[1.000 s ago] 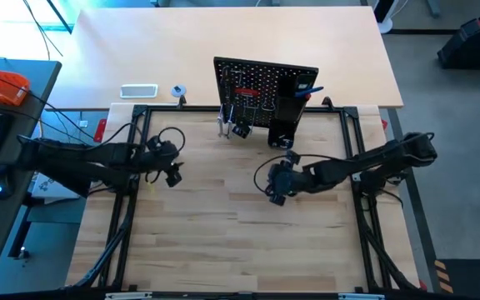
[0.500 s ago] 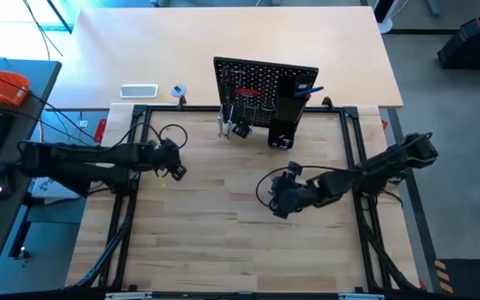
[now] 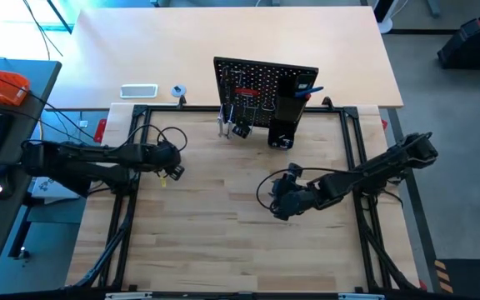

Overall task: Hang tools onto peg board
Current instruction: Put the socket into the bottom black bin on the peg board

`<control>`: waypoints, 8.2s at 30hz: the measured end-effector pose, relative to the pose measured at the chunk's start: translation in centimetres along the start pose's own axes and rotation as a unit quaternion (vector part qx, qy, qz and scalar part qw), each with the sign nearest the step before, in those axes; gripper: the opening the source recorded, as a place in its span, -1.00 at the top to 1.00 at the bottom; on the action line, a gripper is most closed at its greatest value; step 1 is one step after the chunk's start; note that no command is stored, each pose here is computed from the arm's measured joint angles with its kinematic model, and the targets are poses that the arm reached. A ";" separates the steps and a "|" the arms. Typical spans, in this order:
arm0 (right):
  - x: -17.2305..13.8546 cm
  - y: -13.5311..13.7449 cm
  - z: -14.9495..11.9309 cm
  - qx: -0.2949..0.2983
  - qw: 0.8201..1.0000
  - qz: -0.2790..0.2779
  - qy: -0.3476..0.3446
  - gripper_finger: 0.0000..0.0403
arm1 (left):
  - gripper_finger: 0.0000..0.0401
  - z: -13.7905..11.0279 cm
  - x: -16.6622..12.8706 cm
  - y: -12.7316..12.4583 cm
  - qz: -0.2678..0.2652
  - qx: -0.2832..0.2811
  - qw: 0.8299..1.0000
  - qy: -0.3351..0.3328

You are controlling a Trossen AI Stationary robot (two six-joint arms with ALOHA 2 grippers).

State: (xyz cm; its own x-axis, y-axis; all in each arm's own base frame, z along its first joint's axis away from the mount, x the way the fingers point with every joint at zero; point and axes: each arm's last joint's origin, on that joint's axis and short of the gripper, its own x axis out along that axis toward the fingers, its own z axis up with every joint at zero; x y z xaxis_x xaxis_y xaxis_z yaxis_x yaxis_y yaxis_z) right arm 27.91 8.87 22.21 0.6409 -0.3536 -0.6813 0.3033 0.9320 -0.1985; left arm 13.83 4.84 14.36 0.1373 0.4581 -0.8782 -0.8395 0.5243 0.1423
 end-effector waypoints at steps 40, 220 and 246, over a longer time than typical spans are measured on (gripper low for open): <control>0.0 0.0 0.0 -0.009 1.000 0.000 0.000 0.09 | 0.07 0.5 -2.3 -0.2 -0.009 0.016 0.996 0.085; -1.8 1.2 3.2 -0.167 0.954 -0.183 -0.171 0.65 | 0.05 12.7 -5.4 -17.4 -0.628 0.107 0.720 -0.275; 2.5 -7.2 -0.2 0.016 0.963 -0.264 0.050 0.65 | 0.03 6.4 0.6 -16.0 -0.384 0.275 0.868 -0.151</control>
State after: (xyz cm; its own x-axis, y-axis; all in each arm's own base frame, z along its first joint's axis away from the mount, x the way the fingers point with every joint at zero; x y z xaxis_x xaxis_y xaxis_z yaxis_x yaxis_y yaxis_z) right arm 27.17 1.28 21.83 0.3210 -0.7662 -0.5566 0.5907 0.6214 -0.5147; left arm 30.67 1.35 14.53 0.7470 -0.0555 -0.6625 -0.0727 0.9837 -0.1643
